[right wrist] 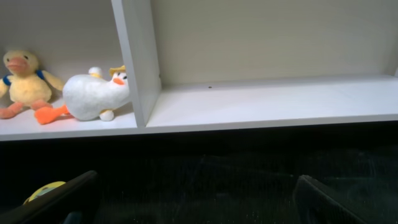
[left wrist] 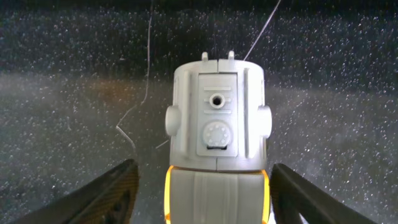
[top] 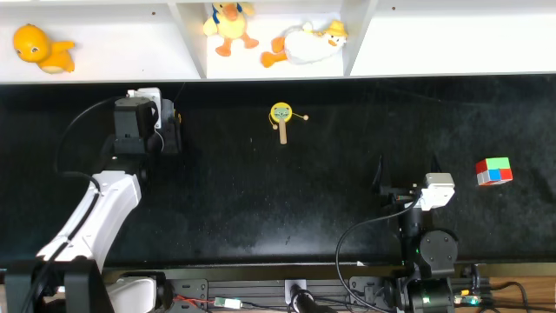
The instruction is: Store Toys
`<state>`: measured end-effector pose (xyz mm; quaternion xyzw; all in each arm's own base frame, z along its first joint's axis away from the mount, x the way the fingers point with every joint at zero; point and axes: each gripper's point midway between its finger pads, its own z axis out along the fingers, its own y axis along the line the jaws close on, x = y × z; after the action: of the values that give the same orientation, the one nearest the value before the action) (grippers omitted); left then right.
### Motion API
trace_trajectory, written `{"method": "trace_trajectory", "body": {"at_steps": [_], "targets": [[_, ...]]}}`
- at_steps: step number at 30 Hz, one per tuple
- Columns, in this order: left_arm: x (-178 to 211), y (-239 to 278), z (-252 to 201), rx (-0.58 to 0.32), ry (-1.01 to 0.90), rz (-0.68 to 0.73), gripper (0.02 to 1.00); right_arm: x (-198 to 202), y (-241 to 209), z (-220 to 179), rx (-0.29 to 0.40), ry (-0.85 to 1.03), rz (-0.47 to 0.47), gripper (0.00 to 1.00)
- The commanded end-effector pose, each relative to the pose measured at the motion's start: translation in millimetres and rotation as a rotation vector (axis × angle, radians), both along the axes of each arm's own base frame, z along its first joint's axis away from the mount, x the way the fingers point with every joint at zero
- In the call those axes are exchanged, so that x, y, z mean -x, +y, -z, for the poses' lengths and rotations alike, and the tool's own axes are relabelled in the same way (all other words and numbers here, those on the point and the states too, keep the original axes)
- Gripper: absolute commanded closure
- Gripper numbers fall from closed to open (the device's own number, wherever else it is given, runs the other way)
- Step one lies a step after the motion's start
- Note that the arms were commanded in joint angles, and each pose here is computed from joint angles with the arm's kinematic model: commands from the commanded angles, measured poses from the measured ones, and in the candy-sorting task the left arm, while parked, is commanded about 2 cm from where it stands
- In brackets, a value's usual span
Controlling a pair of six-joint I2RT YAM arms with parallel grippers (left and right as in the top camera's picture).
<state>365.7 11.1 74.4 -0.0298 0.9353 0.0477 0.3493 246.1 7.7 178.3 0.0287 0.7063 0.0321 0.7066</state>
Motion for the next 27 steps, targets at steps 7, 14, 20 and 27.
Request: {"method": "trace_trajectory", "body": {"at_steps": [7,14,20,27], "targets": [[-7.8,-6.1,7.9,0.055,0.014,-0.002,0.516,-0.4,-2.5,4.0,-0.004,0.002,0.013,0.007],[-8.7,-7.3,4.0,0.063,0.002,0.0,0.645,-0.4,-2.5,3.9,-0.004,0.002,0.013,0.005],[-10.1,-6.9,-32.6,0.063,-0.097,0.002,0.68,-0.4,-2.6,4.0,-0.004,0.002,0.014,0.005],[-6.2,-1.0,-89.9,0.044,-0.259,-0.018,0.711,-0.4,-2.5,4.0,-0.004,0.002,0.013,0.007]]}}
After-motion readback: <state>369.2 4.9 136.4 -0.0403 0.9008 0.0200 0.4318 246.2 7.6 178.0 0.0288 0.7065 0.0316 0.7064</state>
